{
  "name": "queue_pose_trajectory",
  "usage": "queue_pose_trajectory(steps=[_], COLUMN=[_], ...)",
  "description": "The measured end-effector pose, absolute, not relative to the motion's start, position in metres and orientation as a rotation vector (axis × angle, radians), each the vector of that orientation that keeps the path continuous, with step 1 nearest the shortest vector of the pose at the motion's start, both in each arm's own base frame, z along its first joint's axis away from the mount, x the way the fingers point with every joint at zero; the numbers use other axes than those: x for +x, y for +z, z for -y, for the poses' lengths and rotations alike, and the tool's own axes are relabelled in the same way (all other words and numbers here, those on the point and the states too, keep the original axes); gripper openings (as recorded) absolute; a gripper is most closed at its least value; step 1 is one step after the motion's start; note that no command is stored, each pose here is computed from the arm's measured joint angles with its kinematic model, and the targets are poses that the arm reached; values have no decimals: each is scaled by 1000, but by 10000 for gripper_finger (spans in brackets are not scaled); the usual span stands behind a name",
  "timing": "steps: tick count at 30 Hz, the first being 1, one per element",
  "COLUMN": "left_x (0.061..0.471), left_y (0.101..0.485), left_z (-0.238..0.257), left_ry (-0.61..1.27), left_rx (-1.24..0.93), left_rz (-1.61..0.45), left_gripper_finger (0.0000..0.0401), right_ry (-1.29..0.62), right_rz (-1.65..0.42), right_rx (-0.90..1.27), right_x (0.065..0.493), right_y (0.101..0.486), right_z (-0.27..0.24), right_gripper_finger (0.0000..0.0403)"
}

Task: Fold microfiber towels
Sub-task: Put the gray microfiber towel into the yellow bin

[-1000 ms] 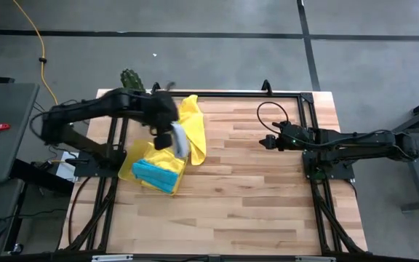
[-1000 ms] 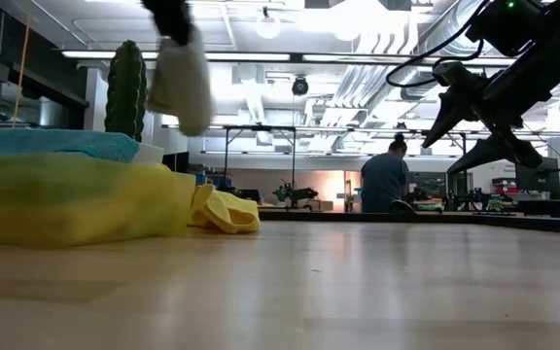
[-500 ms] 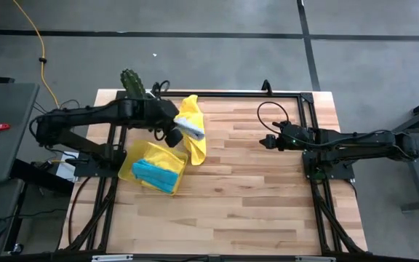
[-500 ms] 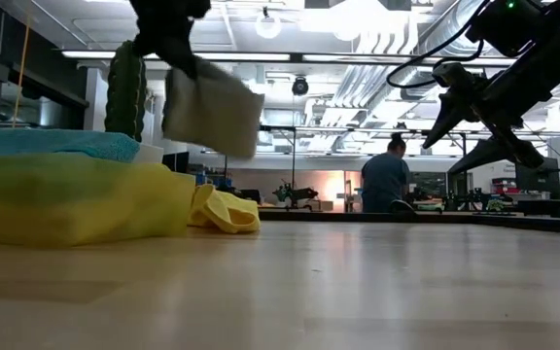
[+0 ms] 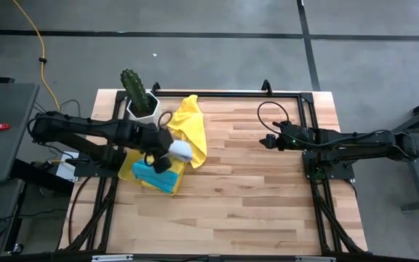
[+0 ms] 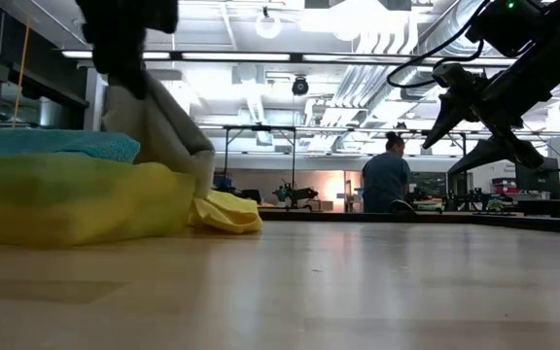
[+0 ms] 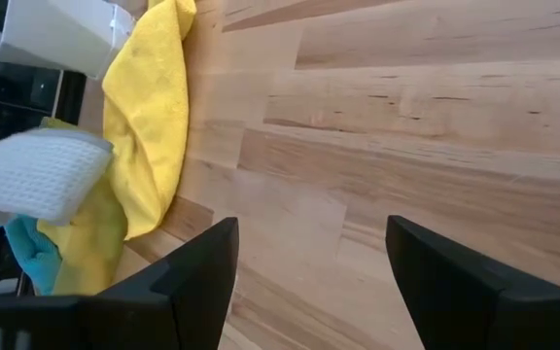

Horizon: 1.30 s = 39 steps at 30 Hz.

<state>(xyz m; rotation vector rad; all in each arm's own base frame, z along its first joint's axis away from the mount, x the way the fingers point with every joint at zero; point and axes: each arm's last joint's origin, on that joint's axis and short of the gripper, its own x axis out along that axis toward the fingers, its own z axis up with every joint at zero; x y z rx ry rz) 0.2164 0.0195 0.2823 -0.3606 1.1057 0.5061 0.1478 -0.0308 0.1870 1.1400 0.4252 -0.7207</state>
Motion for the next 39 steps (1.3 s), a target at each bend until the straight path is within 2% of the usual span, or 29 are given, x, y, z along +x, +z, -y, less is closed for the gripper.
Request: queue_pose_trajectory(steps=[9,18,25,32,39], left_x=[200,204,207,199,196], left_y=[276,272,266,233,222], left_z=[-9,0,12,17,13], left_ry=[311,-29,-238,-269,-214], left_rx=[-10,383,485,536,556], left_rz=[-1361,-1425,-1403,-1461,-1489], left_gripper_finger=[0,0,0,4,52], right_ry=[-725,-748,-748,-736,-739], right_rz=[-426,-412,-413,-421,-416], right_rx=[1147,1155,1156,1172,1190], right_x=[148,147,147,147,147], right_y=[187,186,186,186,186], right_z=[31,31,31,31,31], right_gripper_finger=[252,252,252,252,252])
